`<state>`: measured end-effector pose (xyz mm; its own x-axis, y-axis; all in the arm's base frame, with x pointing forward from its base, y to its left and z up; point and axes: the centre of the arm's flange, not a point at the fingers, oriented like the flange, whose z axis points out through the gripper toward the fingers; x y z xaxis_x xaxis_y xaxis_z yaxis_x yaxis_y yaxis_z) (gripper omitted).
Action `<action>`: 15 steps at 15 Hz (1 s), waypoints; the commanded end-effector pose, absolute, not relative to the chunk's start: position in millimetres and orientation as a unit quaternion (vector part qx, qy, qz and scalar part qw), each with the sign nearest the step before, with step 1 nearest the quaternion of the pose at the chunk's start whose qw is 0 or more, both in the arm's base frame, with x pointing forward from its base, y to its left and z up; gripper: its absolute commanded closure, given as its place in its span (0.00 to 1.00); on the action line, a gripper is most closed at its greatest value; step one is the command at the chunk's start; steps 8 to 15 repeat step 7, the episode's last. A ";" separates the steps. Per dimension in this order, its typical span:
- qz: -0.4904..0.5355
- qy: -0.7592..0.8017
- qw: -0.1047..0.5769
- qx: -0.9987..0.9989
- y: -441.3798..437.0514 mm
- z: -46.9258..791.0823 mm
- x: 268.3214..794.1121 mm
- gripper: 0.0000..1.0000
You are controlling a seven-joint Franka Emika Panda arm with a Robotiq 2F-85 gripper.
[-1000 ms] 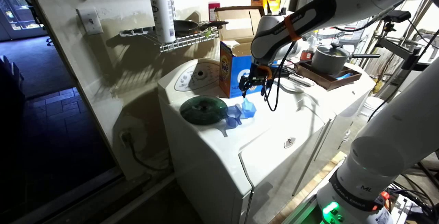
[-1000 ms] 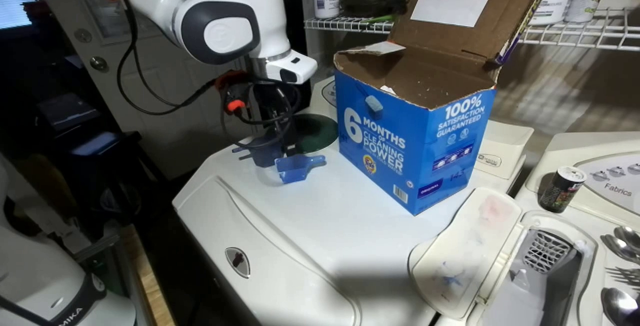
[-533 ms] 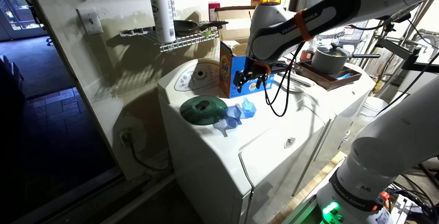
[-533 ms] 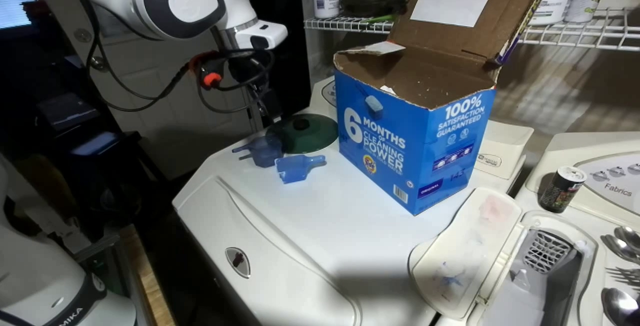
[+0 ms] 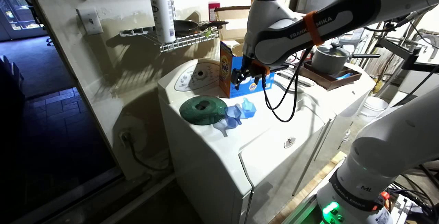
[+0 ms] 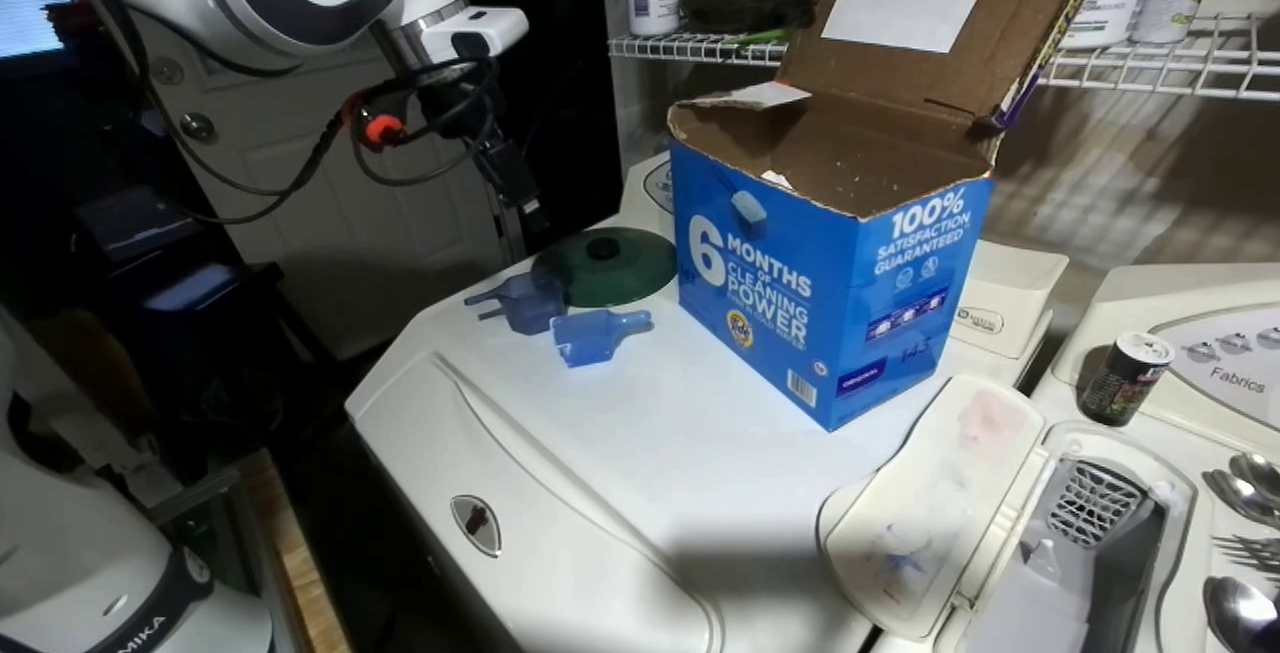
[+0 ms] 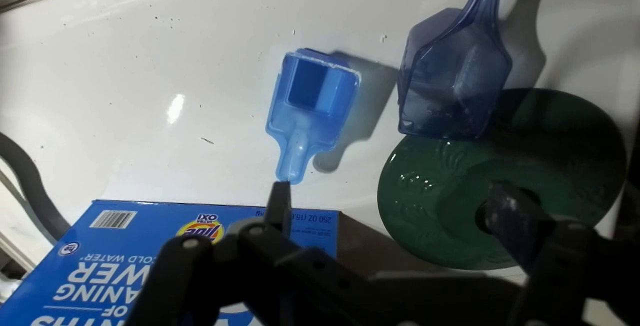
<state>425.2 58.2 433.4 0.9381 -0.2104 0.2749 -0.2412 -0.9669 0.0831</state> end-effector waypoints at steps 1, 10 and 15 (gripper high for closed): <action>0.135 -0.116 0.058 0.982 58.9 434.5 423.9 0.00; 0.134 -0.117 0.059 0.982 58.0 433.2 420.9 0.00; 0.134 -0.117 0.059 0.982 58.0 433.2 420.9 0.00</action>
